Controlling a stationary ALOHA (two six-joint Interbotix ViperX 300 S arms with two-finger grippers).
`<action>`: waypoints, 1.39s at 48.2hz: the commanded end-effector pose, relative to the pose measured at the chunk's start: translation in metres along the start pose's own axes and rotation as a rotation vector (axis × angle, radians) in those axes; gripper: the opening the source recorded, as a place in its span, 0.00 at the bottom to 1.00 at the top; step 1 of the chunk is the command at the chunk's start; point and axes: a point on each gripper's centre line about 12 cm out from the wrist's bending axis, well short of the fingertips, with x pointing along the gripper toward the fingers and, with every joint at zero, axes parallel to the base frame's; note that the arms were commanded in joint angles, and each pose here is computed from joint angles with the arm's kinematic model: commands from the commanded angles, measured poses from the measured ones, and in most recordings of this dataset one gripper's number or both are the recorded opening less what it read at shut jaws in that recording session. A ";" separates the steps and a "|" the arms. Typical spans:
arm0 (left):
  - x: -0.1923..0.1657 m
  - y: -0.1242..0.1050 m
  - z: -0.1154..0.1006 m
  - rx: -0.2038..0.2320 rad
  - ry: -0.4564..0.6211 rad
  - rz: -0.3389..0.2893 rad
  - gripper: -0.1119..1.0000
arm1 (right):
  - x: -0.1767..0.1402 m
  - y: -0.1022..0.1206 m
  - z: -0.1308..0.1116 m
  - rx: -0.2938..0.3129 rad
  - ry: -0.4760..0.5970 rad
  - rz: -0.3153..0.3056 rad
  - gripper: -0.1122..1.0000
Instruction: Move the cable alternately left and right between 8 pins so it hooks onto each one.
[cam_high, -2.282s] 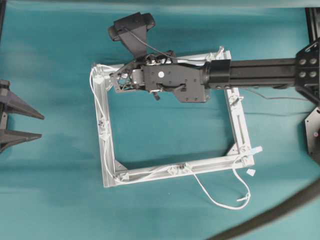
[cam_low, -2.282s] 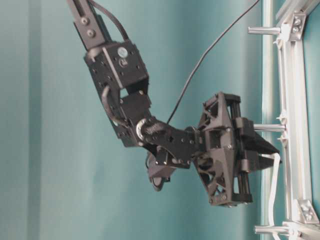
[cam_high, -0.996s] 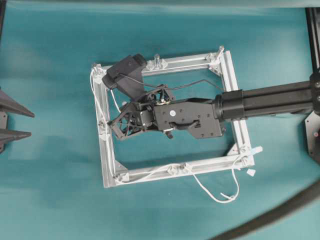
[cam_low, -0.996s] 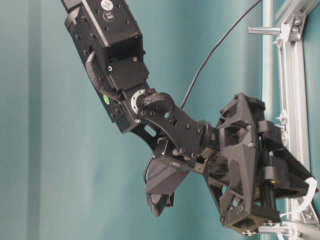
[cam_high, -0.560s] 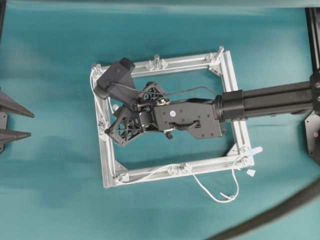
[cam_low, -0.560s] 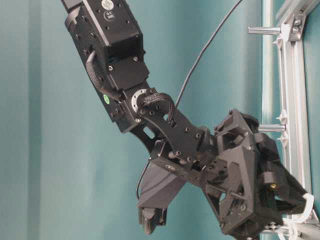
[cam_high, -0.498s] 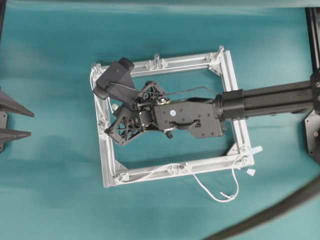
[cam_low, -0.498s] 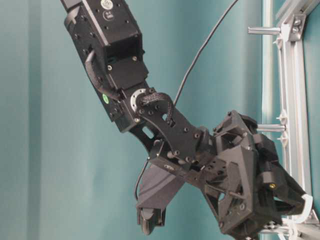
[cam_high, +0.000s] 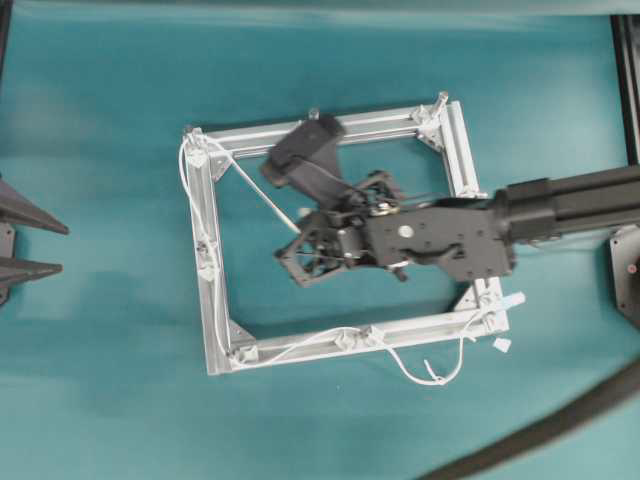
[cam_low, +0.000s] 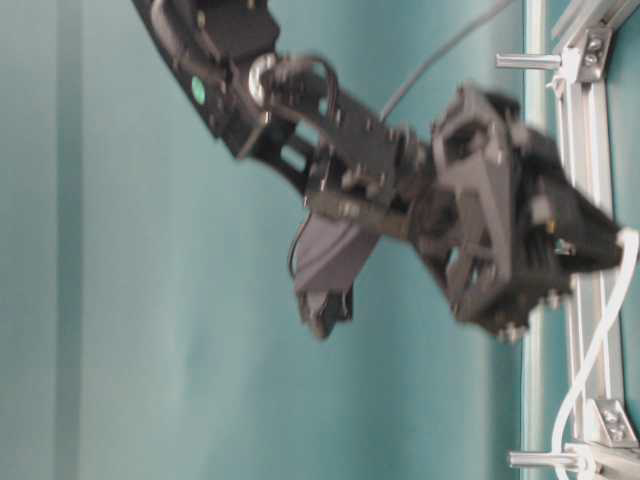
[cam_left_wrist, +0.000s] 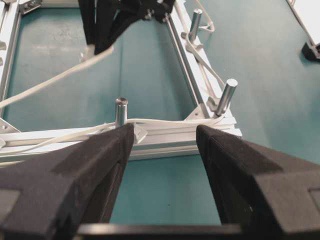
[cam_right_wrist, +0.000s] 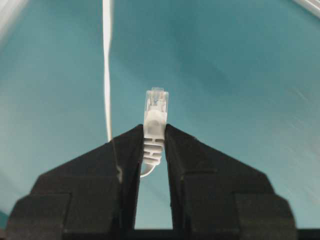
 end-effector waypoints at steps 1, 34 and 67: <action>0.000 -0.001 0.004 -0.003 -0.004 -0.001 0.68 | -0.020 -0.008 0.004 0.017 -0.018 0.004 0.23; 0.001 -0.001 0.004 -0.004 -0.003 -0.001 0.68 | -0.042 -0.115 0.010 -0.055 -0.050 -0.177 0.23; 0.000 -0.001 0.004 -0.004 -0.004 -0.001 0.68 | -0.069 -0.175 0.024 -0.681 -0.259 -0.036 0.23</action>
